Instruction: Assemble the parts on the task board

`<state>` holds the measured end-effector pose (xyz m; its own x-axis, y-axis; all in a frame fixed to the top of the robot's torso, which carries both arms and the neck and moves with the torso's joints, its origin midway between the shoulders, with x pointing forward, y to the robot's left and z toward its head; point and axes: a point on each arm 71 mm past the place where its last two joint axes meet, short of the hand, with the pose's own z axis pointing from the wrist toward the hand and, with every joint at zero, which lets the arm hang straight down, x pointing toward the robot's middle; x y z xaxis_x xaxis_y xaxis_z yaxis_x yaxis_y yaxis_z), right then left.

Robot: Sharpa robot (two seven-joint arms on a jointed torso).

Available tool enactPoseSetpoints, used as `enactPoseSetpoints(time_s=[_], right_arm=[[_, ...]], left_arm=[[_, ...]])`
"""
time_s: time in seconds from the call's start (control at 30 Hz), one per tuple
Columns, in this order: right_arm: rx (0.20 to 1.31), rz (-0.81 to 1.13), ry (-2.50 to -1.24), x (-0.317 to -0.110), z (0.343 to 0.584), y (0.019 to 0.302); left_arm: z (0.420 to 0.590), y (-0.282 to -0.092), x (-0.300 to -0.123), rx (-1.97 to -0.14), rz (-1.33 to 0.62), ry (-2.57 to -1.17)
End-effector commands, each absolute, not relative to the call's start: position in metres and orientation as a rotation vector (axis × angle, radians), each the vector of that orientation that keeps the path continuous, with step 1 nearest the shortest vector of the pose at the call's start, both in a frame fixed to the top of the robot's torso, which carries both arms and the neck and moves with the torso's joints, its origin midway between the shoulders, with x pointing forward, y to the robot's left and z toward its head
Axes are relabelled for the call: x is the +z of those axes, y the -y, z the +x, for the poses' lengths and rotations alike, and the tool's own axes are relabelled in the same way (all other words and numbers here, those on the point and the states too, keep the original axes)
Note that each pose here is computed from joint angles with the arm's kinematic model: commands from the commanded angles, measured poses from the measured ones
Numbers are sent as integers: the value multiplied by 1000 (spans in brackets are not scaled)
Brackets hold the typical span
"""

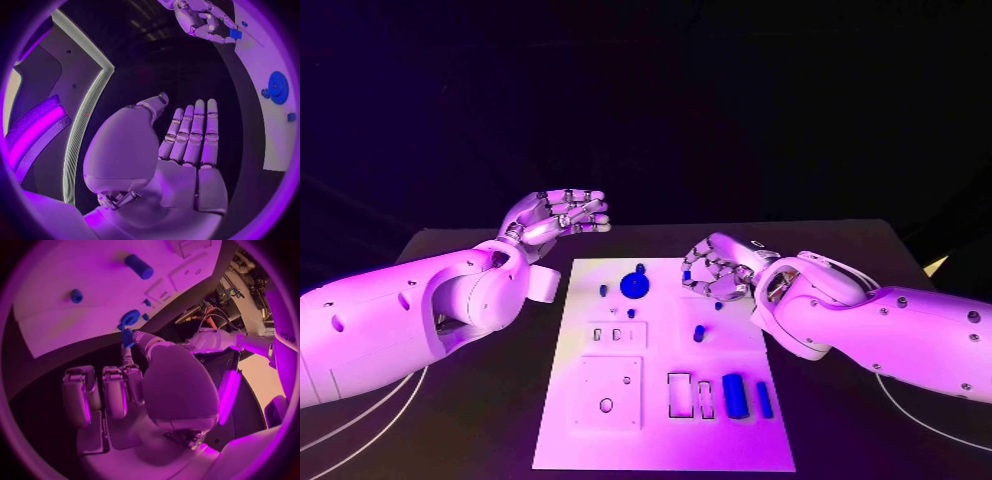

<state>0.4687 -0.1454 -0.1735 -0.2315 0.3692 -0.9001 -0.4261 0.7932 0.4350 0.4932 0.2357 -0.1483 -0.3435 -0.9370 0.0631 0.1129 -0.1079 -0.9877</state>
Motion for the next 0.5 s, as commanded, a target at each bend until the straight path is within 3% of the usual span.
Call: enactPoseSetpoints(time_s=[0.03, 0.5], right_arm=[[753, -49, -1657, -175, 463, 126], [832, -95, -1729, -198, 442, 62]], left_arm=[[496, -233, -150, -1589, -982, -1313], [499, -223, -153, -1596, -980, -1323]])
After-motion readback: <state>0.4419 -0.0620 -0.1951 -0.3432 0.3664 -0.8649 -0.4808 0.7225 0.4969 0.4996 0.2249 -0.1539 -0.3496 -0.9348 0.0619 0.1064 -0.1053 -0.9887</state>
